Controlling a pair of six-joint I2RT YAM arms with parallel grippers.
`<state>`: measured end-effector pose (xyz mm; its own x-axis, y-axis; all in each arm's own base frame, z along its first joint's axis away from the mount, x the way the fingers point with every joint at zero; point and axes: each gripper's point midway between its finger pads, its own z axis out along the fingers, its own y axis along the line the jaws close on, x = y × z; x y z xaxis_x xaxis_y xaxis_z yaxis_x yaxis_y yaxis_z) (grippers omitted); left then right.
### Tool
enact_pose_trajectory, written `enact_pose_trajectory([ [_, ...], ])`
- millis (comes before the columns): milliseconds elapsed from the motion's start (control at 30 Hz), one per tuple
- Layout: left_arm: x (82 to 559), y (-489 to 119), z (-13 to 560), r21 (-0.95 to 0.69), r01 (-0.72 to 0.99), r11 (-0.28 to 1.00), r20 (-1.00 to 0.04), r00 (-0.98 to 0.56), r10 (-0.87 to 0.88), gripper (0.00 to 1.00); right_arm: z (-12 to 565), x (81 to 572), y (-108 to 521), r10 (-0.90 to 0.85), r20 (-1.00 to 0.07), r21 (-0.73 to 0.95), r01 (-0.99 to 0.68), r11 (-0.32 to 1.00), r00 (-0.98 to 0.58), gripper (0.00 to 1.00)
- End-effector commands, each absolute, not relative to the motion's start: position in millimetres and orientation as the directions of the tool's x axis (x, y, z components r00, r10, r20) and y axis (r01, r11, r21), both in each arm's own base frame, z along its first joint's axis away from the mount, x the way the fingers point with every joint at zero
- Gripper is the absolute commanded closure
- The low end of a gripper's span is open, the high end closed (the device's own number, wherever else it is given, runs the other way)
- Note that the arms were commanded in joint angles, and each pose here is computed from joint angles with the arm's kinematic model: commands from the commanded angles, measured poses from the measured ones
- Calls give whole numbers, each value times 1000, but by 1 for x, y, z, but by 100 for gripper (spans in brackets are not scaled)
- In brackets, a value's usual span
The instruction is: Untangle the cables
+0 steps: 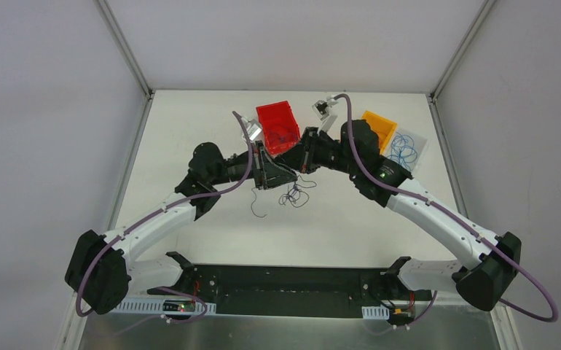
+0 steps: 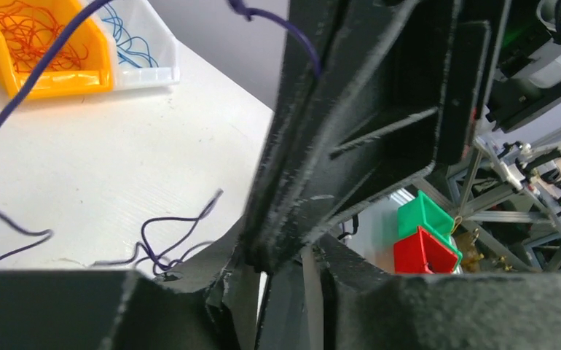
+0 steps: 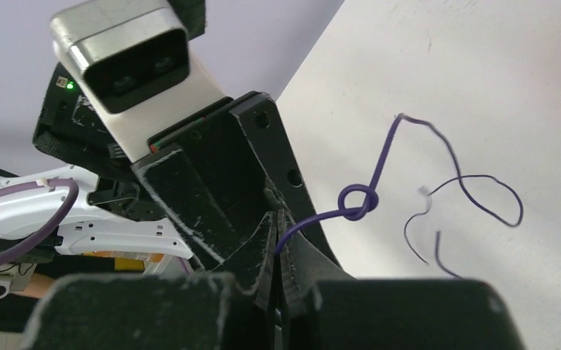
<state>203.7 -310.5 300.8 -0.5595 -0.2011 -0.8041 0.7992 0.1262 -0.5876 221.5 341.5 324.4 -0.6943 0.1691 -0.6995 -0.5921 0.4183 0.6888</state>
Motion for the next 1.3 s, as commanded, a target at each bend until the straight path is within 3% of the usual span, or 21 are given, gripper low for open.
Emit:
enact_pose_trajectory([
  [0, 202, -317, 318, -539, 839, 77, -831, -515, -209, 84, 361, 217, 342, 210, -717, 689, -630, 357, -665, 100],
  [67, 205, -319, 316, -546, 833, 89, -829, -522, -202, 100, 362, 217, 341, 212, -719, 687, -631, 360, -662, 100],
  [133, 209, -318, 316, -548, 830, 109, -829, -521, -202, 100, 364, 217, 339, 217, -727, 679, -635, 369, -651, 95],
  [200, 212, -316, 317, -540, 831, 136, -834, -506, -218, 100, 359, 217, 333, 204, -738, 662, -632, 402, -643, 69],
  [267, 214, -312, 319, -529, 832, 167, -841, -489, -230, 100, 354, 217, 324, 196, -755, 638, -633, 439, -626, 53],
  [433, 218, -308, 321, -519, 828, 214, -851, -474, -228, 100, 337, 216, 299, 192, -779, 595, -608, 525, -596, 44],
  [533, 219, -307, 324, -518, 826, 221, -851, -471, -232, 100, 325, 214, 285, 189, -789, 575, -594, 563, -584, 24],
  [600, 221, -307, 326, -519, 822, 234, -850, -468, -241, 100, 316, 212, 274, 190, -795, 561, -579, 592, -576, 16],
  [900, 228, -303, 348, -548, 793, 265, -829, -475, -295, 100, 257, 185, 271, 63, -802, 529, -657, 537, -594, 20],
  [1100, 226, -304, 361, -550, 799, 244, -826, -475, -305, 100, 240, 189, 280, 56, -794, 540, -661, 521, -605, 31],
  [1267, 225, -305, 366, -550, 802, 232, -824, -477, -306, 100, 240, 201, 287, 70, -803, 533, -660, 529, -592, 30],
])
